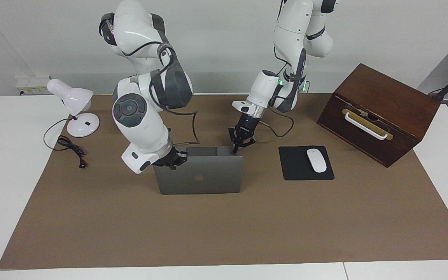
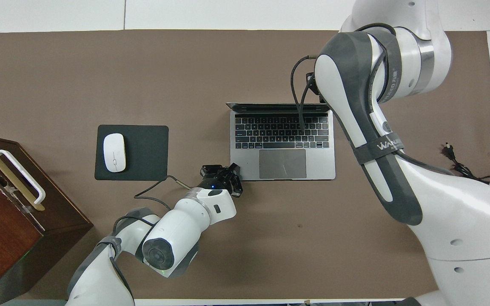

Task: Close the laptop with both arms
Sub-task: 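Push the laptop screen down toward the keyboard with the right gripper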

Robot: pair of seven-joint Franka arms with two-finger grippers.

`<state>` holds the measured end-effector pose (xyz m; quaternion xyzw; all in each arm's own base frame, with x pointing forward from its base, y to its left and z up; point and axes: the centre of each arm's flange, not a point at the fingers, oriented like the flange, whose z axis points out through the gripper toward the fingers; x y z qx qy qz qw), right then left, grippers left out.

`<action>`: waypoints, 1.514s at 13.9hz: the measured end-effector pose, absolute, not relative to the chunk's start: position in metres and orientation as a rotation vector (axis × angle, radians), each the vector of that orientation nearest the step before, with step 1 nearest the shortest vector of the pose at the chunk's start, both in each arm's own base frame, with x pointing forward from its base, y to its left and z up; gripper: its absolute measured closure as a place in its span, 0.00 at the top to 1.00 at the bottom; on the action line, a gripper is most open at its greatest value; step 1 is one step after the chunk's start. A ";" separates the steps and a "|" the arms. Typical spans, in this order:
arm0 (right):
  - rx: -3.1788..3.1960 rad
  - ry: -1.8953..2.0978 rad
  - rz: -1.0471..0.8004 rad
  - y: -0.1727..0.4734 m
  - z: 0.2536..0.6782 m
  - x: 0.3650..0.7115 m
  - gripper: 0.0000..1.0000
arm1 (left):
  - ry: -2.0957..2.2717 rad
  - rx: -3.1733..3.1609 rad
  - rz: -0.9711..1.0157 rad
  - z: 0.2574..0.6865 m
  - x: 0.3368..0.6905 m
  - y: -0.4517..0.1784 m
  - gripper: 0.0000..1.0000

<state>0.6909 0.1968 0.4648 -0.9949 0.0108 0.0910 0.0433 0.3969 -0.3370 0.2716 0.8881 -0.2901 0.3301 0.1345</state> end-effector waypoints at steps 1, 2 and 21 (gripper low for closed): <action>-3.038 0.037 0.299 0.195 0.465 0.690 0.01 | -0.851 2.573 0.958 0.271 0.397 -0.337 0.01; -3.036 0.043 0.318 0.193 0.465 0.688 0.01 | -0.864 2.572 0.960 0.271 0.397 -0.337 0.01; -2.977 0.223 0.313 0.224 0.385 0.682 0.01 | -0.988 2.555 0.979 0.267 0.396 -0.337 0.01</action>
